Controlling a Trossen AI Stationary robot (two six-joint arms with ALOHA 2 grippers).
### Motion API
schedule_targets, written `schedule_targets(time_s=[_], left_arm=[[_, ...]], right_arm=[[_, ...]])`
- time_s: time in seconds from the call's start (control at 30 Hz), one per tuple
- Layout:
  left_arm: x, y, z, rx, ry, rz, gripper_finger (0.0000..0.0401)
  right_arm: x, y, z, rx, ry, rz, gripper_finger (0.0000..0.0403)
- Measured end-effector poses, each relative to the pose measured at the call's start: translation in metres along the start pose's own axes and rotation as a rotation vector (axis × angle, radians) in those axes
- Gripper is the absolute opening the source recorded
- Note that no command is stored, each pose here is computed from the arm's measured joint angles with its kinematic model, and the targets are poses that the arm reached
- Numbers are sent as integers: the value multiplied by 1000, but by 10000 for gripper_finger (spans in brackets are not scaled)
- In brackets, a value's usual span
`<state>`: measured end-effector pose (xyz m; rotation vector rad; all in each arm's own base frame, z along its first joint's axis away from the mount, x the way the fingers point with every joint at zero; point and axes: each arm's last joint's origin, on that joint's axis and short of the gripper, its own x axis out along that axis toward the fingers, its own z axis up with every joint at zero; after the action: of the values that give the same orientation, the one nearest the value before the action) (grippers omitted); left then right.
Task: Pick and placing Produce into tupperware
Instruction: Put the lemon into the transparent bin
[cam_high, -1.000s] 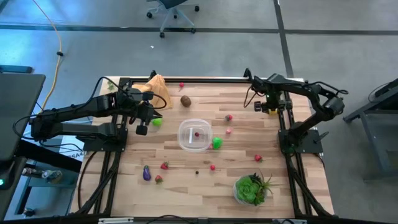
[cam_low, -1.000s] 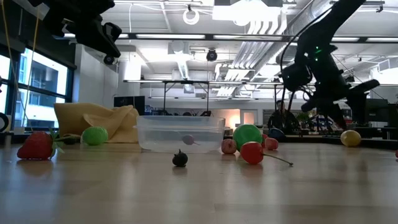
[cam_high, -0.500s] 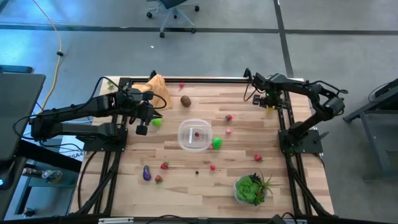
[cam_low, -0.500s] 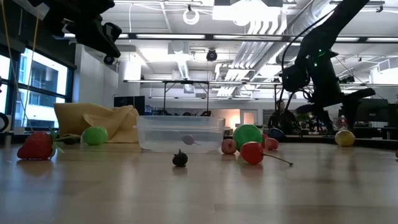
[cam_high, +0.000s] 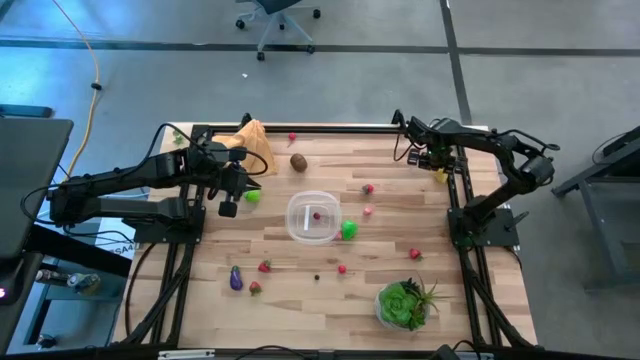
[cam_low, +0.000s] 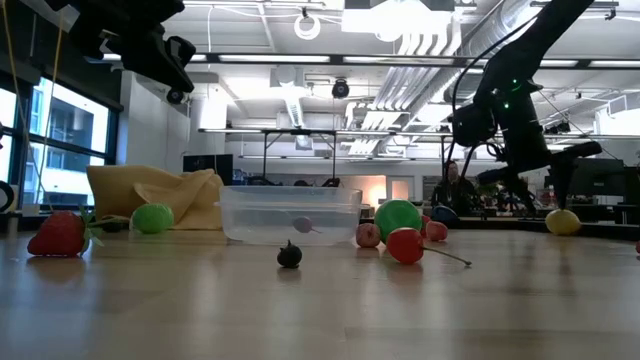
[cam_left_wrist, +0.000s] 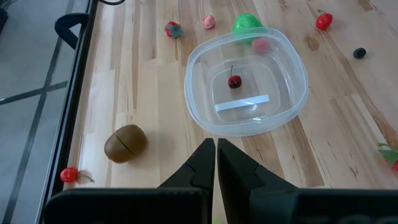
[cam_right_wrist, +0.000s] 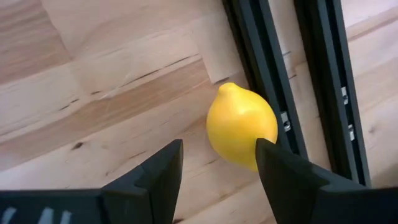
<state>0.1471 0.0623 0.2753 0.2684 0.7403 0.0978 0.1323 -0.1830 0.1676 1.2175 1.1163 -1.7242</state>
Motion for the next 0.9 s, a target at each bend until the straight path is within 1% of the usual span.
schedule_targets(time_s=[0.23,0.4,0.53,0.73,0.9], left_arm=[[0,0,0,0,0,0,10],[0,0,0,0,0,0,10],[0,0,0,0,0,0,10],[0,0,0,0,0,0,10],[0,0,0,0,0,0,10]], right_arm=[[0,-1,0,-3,-1,-12,195],[0,-7,-2,-8,-20,-98,195],[-1,-11,-4,-23,2,-139,195],[2,-10,-5,-30,-5,-126,195],[21,-11,-9,-23,31,-59,195]])
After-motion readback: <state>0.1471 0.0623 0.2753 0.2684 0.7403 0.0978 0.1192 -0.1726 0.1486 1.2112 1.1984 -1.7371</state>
